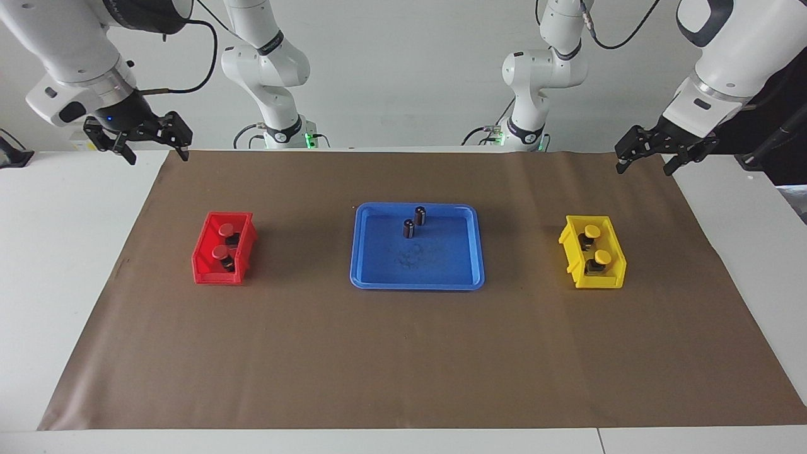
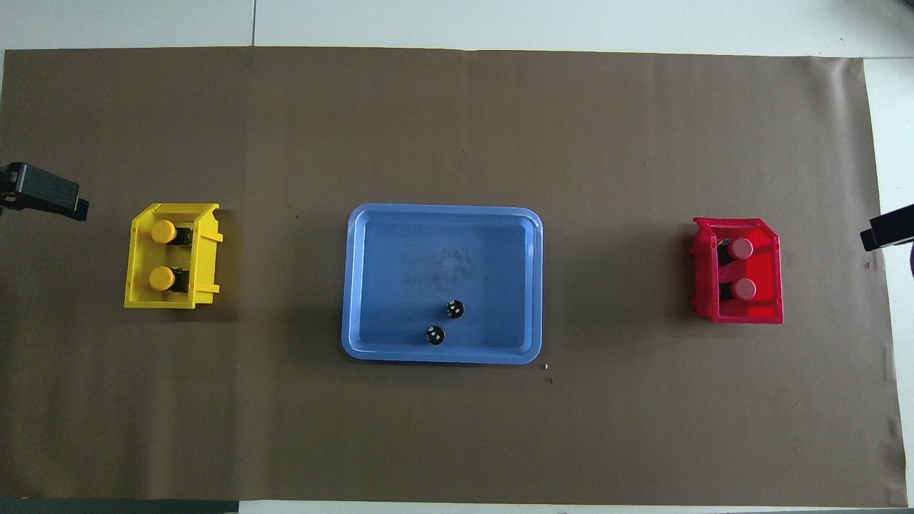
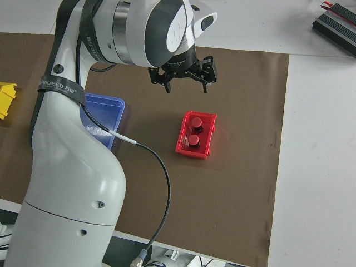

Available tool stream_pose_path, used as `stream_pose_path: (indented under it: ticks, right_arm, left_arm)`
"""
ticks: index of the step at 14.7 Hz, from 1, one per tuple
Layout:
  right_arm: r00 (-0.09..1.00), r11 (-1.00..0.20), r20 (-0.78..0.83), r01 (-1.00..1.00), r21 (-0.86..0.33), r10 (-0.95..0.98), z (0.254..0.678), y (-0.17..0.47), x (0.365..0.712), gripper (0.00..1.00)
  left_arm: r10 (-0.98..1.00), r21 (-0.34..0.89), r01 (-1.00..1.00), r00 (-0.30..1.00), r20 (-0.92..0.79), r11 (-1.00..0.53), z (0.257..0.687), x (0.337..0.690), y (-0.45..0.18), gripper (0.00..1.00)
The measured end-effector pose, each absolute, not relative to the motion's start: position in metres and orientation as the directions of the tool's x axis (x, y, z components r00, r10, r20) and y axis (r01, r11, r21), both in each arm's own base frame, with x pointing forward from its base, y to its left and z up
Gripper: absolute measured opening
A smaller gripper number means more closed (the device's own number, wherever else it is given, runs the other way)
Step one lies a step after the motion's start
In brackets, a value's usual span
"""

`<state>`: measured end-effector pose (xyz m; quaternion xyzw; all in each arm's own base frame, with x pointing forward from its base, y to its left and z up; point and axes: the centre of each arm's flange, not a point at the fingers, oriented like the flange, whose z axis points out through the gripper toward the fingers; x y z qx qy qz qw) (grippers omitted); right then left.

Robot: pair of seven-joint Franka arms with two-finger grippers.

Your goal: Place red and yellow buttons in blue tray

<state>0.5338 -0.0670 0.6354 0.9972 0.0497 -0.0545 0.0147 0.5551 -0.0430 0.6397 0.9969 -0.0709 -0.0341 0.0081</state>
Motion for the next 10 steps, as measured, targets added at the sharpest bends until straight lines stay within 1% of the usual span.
stream_pose_path:
  ticks: [8, 10]
  right_arm:
    - [0.989, -0.995, -0.114, 0.099, 0.023, 0.096, 0.6335, -0.0693, 0.5334, 1.0]
    - [0.992, -0.994, -0.076, 0.106, 0.03, 0.104, 0.6313, -0.067, 0.5391, 0.97]
  left_arm:
    - [-0.142, 0.021, -0.141, 0.988, -0.067, -0.99, 0.6397, 0.5551, -0.043, 1.0]
    - [-0.142, 0.021, -0.141, 0.988, -0.067, -0.99, 0.6396, 0.5551, -0.043, 1.0]
